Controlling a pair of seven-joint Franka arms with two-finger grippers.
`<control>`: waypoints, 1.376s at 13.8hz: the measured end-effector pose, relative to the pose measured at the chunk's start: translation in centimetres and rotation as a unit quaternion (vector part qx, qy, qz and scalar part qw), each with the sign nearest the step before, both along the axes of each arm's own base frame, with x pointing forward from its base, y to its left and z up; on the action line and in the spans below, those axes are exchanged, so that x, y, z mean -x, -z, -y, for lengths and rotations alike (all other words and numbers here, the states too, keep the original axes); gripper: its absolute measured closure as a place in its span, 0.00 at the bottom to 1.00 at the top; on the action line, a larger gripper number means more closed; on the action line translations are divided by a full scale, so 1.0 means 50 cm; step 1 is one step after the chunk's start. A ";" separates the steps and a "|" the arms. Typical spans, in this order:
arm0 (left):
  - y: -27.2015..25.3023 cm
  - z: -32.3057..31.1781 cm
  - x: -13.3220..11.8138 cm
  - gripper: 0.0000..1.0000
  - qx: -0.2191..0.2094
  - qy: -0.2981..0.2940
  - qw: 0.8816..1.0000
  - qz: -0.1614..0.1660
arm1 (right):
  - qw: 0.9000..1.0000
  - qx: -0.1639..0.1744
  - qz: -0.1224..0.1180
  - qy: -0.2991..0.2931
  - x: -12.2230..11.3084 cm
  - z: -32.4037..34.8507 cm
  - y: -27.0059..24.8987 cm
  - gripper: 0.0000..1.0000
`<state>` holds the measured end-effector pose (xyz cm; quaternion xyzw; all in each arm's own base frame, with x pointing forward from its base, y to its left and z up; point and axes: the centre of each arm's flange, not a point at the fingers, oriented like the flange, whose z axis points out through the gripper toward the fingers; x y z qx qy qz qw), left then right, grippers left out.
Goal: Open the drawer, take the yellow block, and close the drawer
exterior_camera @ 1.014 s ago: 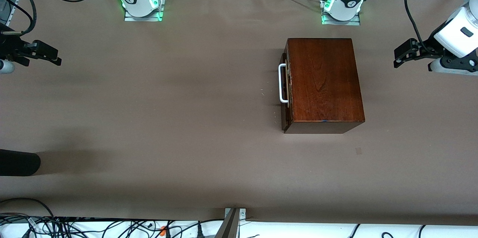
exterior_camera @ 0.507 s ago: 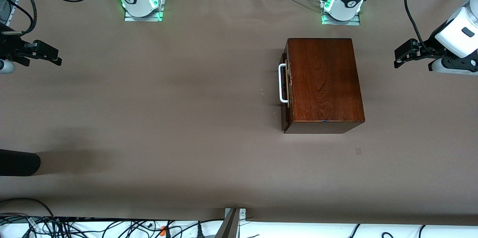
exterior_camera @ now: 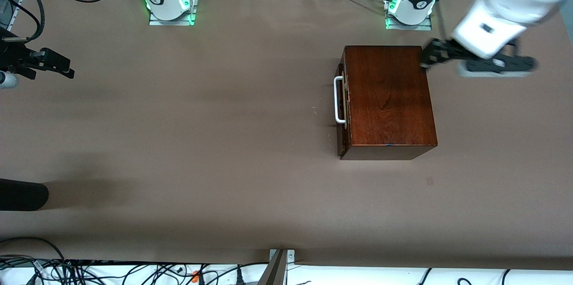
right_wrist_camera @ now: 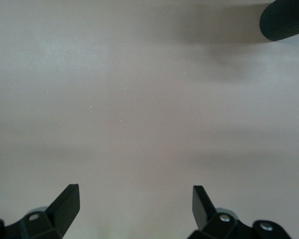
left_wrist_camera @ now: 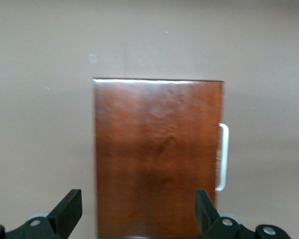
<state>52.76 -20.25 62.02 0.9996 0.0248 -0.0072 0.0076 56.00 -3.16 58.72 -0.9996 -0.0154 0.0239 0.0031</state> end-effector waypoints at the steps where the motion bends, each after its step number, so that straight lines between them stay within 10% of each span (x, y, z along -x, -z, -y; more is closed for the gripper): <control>1: 0.000 0.069 0.029 0.00 0.000 -0.005 1.000 -0.001 | 1.000 0.000 0.000 0.000 0.000 0.000 0.000 0.00; 9: 0.102 0.444 0.240 0.00 -0.061 0.002 0.998 -0.001 | 1.000 0.000 0.000 0.000 0.000 0.000 0.000 0.00; 19: 0.406 0.482 0.134 0.00 -0.123 0.042 0.991 -0.014 | 1.000 0.000 0.000 0.002 0.000 0.004 0.000 0.00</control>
